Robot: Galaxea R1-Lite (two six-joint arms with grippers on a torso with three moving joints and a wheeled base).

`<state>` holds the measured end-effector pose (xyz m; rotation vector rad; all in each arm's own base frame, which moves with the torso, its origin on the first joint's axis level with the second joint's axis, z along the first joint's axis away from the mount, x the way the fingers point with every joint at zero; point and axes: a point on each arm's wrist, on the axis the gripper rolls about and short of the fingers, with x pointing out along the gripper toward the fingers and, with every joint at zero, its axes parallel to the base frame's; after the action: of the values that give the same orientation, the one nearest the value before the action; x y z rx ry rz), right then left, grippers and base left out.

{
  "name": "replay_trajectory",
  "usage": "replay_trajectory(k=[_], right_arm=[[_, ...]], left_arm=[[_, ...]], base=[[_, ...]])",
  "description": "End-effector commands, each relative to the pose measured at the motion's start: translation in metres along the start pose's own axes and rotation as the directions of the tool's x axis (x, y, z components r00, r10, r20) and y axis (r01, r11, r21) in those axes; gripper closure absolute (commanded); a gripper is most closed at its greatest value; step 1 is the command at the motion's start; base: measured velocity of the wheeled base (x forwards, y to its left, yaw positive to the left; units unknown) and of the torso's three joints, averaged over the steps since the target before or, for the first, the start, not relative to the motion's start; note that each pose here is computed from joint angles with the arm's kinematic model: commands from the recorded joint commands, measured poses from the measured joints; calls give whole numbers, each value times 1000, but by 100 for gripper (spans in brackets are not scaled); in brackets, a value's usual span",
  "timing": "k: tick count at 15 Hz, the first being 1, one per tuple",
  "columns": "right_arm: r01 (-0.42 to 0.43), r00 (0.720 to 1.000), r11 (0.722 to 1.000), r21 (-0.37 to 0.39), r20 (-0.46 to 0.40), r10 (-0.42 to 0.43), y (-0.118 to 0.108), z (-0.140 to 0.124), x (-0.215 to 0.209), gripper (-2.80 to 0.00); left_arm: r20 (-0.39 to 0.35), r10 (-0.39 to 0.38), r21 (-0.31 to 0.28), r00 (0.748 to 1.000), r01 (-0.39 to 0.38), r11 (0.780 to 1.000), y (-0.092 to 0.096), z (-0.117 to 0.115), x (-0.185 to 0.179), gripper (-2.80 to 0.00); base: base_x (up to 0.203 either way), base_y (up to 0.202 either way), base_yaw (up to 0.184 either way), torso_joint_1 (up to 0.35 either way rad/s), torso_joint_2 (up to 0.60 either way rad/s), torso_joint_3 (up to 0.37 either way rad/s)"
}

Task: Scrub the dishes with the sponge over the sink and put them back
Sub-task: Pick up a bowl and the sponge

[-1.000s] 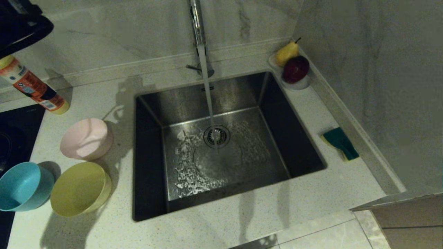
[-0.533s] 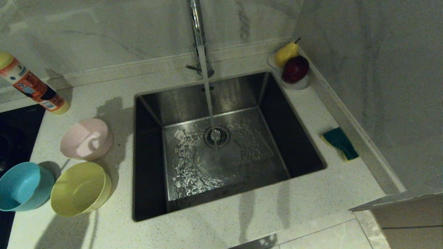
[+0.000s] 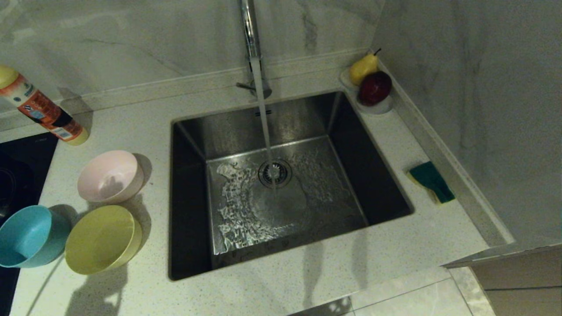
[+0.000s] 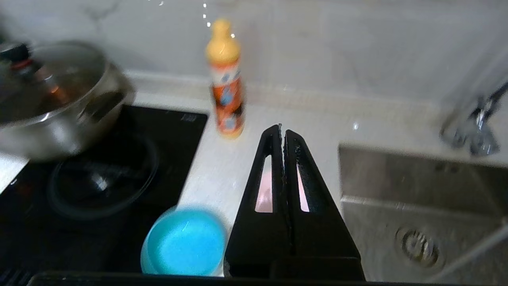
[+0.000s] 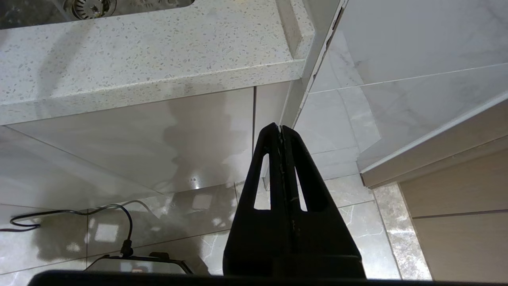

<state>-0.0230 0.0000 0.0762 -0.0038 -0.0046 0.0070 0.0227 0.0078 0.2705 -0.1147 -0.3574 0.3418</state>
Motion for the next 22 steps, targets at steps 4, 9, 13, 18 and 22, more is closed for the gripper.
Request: replay_trajectory(k=[4, 9, 13, 18, 22], right_arm=[[-1, 1000, 1000, -1, 0, 1, 0, 0, 0, 0], [-1, 1000, 1000, -1, 0, 1, 0, 0, 0, 0], [-1, 1000, 1000, -2, 1, 1, 0, 0, 0, 0], [-1, 1000, 1000, -1, 0, 1, 0, 0, 0, 0], [-1, 1000, 1000, -1, 0, 1, 0, 0, 0, 0]], left_arm=[[-17, -73, 34, 997, 74, 997, 29, -85, -71, 0], [-134, -222, 120, 966, 238, 964, 39, -150, -100, 0], [-322, -300, 45, 898, 331, 943, 40, -169, -104, 0], [-319, -304, 84, 898, 347, 934, 39, -169, -104, 0], [-318, -305, 88, 898, 348, 933, 39, -169, -104, 0]], base=[[0, 0, 0, 0, 0, 0], [0, 0, 0, 0, 0, 0], [0, 0, 0, 0, 0, 0], [0, 0, 0, 0, 0, 0], [0, 0, 0, 0, 0, 0]])
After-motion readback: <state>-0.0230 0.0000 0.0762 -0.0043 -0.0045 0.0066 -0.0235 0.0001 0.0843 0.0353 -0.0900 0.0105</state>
